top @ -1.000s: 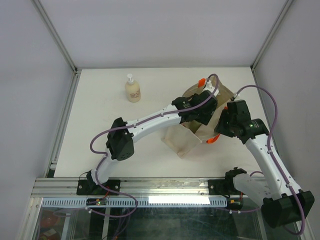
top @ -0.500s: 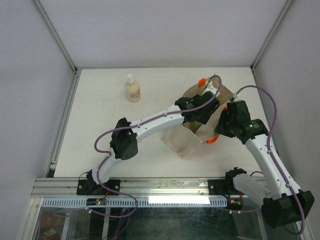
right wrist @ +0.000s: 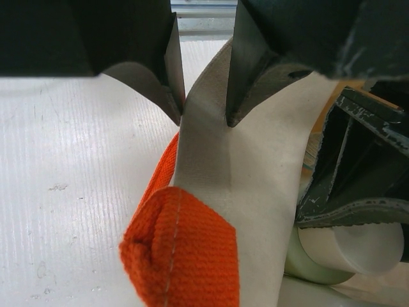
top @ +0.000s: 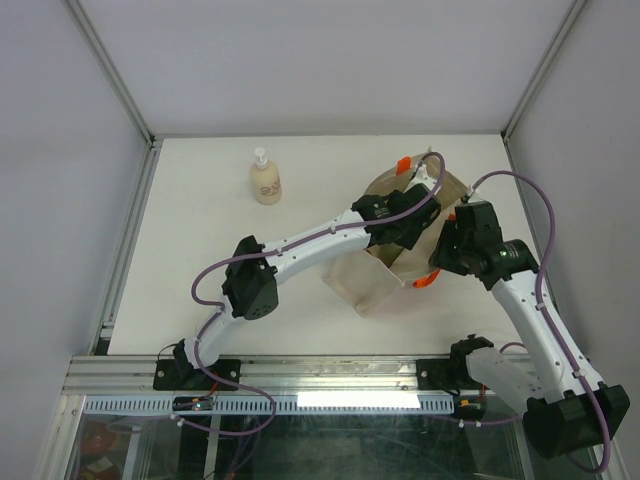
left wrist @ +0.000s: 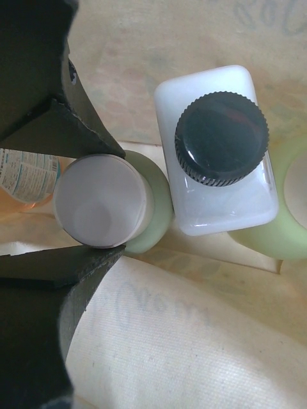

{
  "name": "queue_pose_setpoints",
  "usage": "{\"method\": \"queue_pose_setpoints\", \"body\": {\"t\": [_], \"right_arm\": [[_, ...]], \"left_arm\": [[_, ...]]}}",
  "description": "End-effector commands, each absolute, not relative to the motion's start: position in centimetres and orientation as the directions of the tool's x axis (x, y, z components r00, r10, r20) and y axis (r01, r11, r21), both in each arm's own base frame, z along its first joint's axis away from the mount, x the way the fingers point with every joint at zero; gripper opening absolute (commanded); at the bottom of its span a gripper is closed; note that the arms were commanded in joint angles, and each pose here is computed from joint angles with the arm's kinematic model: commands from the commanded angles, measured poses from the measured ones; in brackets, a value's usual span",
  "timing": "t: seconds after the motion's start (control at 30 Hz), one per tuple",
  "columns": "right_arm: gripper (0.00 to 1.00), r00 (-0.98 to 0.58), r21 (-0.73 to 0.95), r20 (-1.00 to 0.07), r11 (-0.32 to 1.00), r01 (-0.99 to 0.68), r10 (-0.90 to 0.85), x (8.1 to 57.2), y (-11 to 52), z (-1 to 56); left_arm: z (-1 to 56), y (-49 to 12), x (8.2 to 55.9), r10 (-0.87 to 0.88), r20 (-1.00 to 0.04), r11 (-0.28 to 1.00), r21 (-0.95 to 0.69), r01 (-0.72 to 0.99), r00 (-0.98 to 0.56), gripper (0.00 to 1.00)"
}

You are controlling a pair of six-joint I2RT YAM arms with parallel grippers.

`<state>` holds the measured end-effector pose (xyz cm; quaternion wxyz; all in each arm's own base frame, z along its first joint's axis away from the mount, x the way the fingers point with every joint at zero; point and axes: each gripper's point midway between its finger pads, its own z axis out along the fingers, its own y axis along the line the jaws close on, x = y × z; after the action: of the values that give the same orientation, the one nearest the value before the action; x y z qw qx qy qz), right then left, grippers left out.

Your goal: Take the personal care products out of the canvas bag

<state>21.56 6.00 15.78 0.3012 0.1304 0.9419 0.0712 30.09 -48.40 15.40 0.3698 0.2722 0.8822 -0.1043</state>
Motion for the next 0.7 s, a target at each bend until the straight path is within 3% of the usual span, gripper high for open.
{"method": "queue_pose_setpoints", "body": {"t": [0.0,0.07,0.67], "right_arm": [[0.34,-0.791,0.207,-0.549,0.961,0.184,0.269,21.1,5.9,15.7],[0.34,-0.791,0.208,-0.550,0.961,0.182,0.269,21.0,5.9,15.7],[0.34,-0.793,0.220,-0.547,0.960,0.172,0.267,21.1,6.2,15.7]], "left_arm": [[18.5,-49.2,29.6,0.405,-0.743,0.802,0.009,0.598,-0.532,0.12],[20.0,-49.2,29.7,0.389,-0.761,0.802,0.001,0.598,-0.519,0.00],[31.8,-47.0,28.5,0.210,-0.853,0.804,-0.128,0.581,-0.478,0.00]]}}
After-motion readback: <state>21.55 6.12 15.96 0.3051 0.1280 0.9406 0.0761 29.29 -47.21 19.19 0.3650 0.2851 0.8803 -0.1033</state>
